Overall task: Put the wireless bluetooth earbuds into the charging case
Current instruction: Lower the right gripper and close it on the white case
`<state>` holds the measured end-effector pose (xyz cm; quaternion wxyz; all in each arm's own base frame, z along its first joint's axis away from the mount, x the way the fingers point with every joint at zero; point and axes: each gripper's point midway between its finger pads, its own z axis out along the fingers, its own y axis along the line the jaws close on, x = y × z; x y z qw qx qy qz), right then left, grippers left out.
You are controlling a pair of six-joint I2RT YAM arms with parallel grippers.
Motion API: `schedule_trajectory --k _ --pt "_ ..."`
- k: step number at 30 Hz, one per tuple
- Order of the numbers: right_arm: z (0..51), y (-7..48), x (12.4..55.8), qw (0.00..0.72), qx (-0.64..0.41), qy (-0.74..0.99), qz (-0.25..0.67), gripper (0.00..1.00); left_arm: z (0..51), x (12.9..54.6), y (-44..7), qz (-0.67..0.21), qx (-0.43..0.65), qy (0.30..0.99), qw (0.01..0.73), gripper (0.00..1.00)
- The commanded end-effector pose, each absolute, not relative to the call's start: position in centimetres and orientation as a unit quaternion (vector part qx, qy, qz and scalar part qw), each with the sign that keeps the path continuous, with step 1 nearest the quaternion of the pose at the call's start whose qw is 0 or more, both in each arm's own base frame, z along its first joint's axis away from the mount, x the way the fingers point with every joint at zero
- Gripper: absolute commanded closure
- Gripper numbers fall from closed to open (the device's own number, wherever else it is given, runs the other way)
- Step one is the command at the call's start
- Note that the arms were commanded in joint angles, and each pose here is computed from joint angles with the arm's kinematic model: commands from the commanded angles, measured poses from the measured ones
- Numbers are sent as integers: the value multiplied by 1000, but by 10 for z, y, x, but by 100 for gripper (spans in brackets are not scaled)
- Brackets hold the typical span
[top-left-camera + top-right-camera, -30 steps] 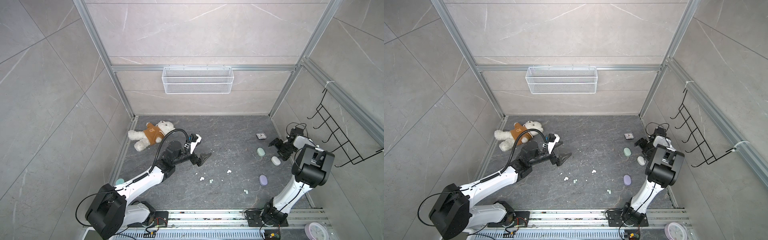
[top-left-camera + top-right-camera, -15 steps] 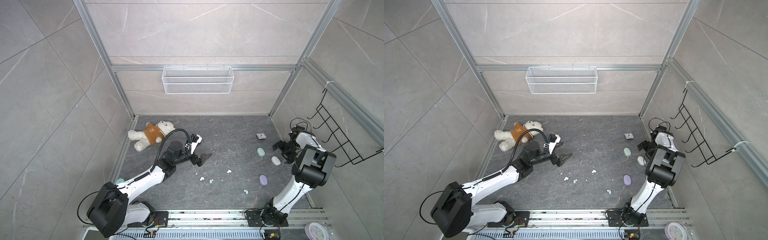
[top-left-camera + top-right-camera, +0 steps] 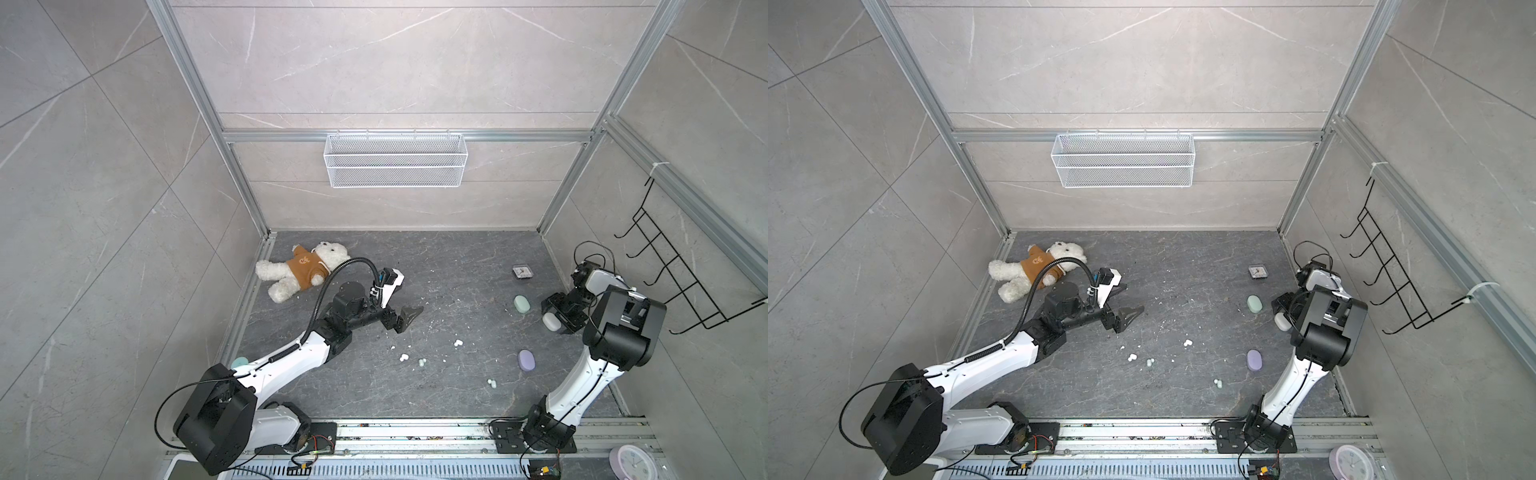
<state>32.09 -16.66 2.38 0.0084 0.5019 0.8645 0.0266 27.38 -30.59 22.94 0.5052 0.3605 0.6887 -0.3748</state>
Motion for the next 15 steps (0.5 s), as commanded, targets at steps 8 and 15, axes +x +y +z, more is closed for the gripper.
schedule_trajectory --k 8,15 --pt "16 -159 321 16 506 861 41 43 243 276 -308 -381 361 674 520 0" --pt "40 -141 312 22 492 869 56 44 243 275 -310 -385 368 671 517 0"
